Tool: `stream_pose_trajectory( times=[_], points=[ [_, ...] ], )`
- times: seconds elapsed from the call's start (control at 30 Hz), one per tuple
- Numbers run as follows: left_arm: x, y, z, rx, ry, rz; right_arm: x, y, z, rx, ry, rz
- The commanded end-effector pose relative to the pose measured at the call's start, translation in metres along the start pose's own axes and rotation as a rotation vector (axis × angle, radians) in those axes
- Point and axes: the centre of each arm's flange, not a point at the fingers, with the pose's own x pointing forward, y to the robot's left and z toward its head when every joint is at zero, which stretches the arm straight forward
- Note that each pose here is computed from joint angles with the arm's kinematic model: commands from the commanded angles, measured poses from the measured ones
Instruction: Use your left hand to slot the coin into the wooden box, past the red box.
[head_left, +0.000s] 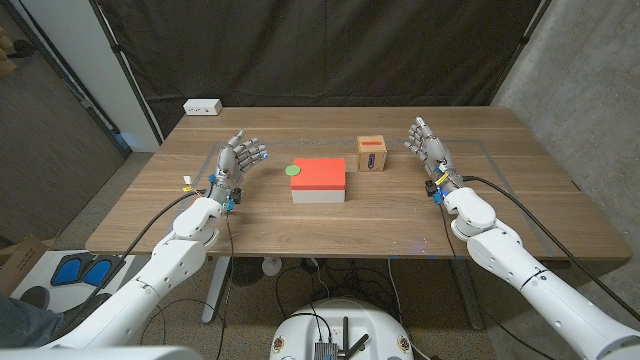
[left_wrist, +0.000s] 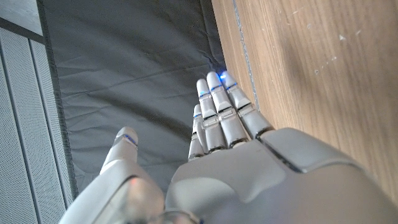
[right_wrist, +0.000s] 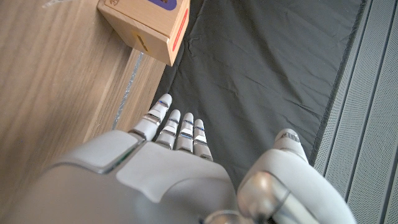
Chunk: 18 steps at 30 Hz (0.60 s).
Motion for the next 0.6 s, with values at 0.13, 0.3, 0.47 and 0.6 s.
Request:
stream_pose_trajectory(
  times=[0.13, 0.3, 0.47, 0.6],
  points=[
    [-0.002, 0.003, 0.004, 0.044, 0.043, 0.095, 0.005, -0.013, 0.01, -0.012, 0.004, 0.036],
    [-0.011, 0.002, 0.002, 0.035, 0.052, 0.104, 0.005, -0.006, 0.014, -0.045, -0.002, 0.046],
    [-0.018, 0.006, 0.004, 0.031, 0.064, 0.132, 0.0, 0.002, 0.016, -0.045, -0.02, 0.011],
    [-0.018, 0.008, 0.004, 0.029, 0.075, 0.139, -0.005, 0.005, 0.014, -0.053, -0.027, -0.008]
  ],
)
